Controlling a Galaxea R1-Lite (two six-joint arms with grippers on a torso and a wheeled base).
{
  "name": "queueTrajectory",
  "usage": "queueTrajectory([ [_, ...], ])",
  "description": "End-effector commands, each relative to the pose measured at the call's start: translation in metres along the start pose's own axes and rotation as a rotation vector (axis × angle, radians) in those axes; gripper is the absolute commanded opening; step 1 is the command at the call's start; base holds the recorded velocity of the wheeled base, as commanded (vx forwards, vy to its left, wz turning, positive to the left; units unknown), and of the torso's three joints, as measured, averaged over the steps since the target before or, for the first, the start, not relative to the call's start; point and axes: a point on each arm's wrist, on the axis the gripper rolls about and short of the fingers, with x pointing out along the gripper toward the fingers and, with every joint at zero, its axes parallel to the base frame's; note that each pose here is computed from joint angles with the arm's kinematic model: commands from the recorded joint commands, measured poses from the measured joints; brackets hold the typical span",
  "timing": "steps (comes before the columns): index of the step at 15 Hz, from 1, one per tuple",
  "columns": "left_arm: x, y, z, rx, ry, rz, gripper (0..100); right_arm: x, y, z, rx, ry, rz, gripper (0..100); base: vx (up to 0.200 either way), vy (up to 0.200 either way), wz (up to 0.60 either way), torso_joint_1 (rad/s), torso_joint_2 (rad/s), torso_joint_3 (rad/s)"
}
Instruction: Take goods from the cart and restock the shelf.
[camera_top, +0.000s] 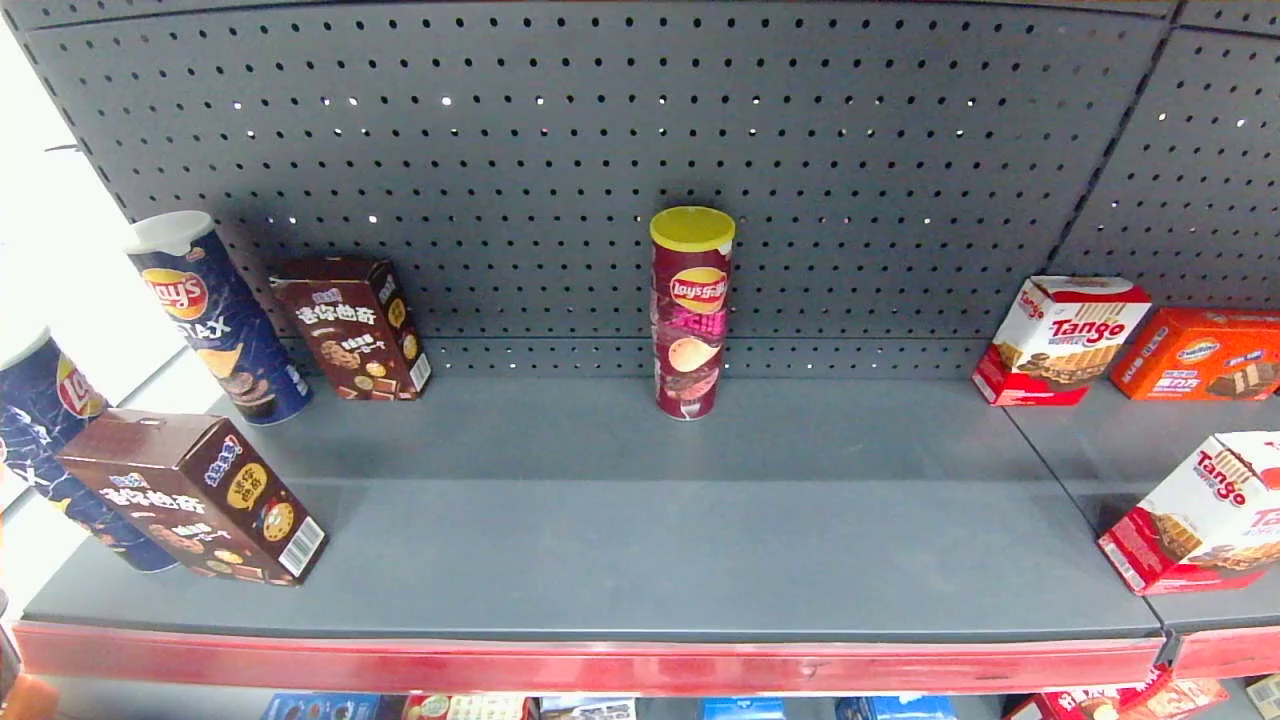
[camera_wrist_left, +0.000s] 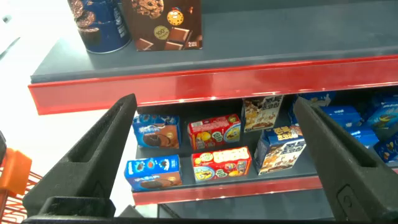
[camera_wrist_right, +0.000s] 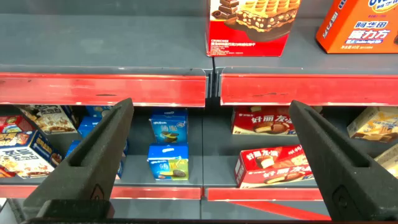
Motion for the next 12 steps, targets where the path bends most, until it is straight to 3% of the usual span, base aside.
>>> queueTrajectory([
  [1,0.0,0.0,0.0,0.0,0.0,0.0,100,0.0001,0.0,0.0001,0.0,0.001,0.002,100,0.0,0.0,0.0,0.0,0.0,0.0],
  [7,0.0,0.0,0.0,0.0,0.0,0.0,100,0.0,0.0,0.0,0.001,0.0,0.0,100,0.0,0.0,0.0,0.0,0.0,0.0],
  [12,0.0,0.0,0.0,-0.002,0.0,-0.001,100,0.0,-0.0001,0.0,0.0,0.0,-0.003,100,0.0,0.0,0.6,0.002,0.0,0.004],
])
